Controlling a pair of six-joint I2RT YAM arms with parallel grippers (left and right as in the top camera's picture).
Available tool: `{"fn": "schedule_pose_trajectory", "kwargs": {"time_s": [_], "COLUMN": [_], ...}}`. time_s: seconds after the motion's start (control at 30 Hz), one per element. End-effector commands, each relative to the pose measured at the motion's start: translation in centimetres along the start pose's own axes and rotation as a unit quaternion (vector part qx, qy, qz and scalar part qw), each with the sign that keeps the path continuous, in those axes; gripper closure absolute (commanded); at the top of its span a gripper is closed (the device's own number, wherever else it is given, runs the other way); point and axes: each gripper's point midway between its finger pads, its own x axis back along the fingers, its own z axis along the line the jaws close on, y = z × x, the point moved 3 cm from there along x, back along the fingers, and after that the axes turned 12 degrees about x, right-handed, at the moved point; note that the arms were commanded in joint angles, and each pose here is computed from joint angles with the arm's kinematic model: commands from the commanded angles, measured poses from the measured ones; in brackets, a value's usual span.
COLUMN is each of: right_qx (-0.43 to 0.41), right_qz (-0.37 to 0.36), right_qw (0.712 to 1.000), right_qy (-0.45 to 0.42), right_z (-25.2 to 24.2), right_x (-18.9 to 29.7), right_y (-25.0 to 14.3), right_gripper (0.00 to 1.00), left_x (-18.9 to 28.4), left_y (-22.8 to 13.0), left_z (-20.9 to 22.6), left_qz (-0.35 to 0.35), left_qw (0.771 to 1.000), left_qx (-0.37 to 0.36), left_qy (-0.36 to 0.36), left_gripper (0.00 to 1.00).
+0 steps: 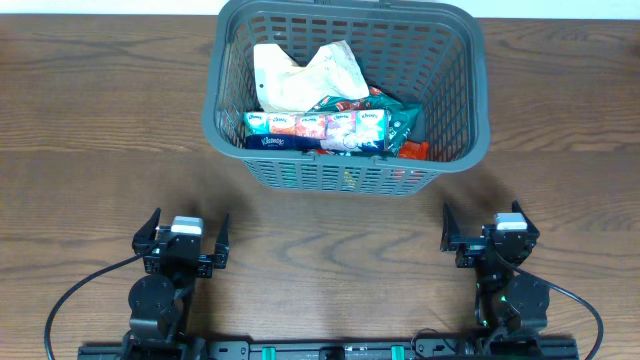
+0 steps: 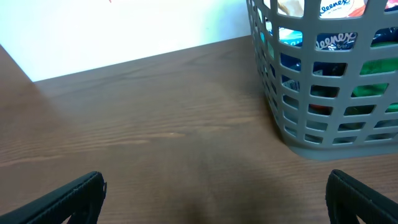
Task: Pack container
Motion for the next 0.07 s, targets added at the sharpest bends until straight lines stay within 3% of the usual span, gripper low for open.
{"fn": "schedule_pose_trajectory", "kwargs": {"time_s": [0.0, 0.03], "right_qx": [-0.007, -0.007], "right_qz": [0.0, 0.0], "right_qw": [1.0, 1.0], "right_qy": [-0.007, -0.007], "right_z": [-0.18, -0.18], "right_x": [0.0, 0.0], "right_y": [-0.12, -0.12], "right_gripper": [0.01, 0.01], "left_x": [-0.28, -0.28], "left_y": [-0.99, -0.99], "left_z": [0.24, 0.24], "left_qz": [0.01, 0.01], "left_qw": [1.0, 1.0], "left_qx": [0.003, 0.003], "left_qy": [0.009, 0.009], "left_gripper": [0.01, 0.01]}}
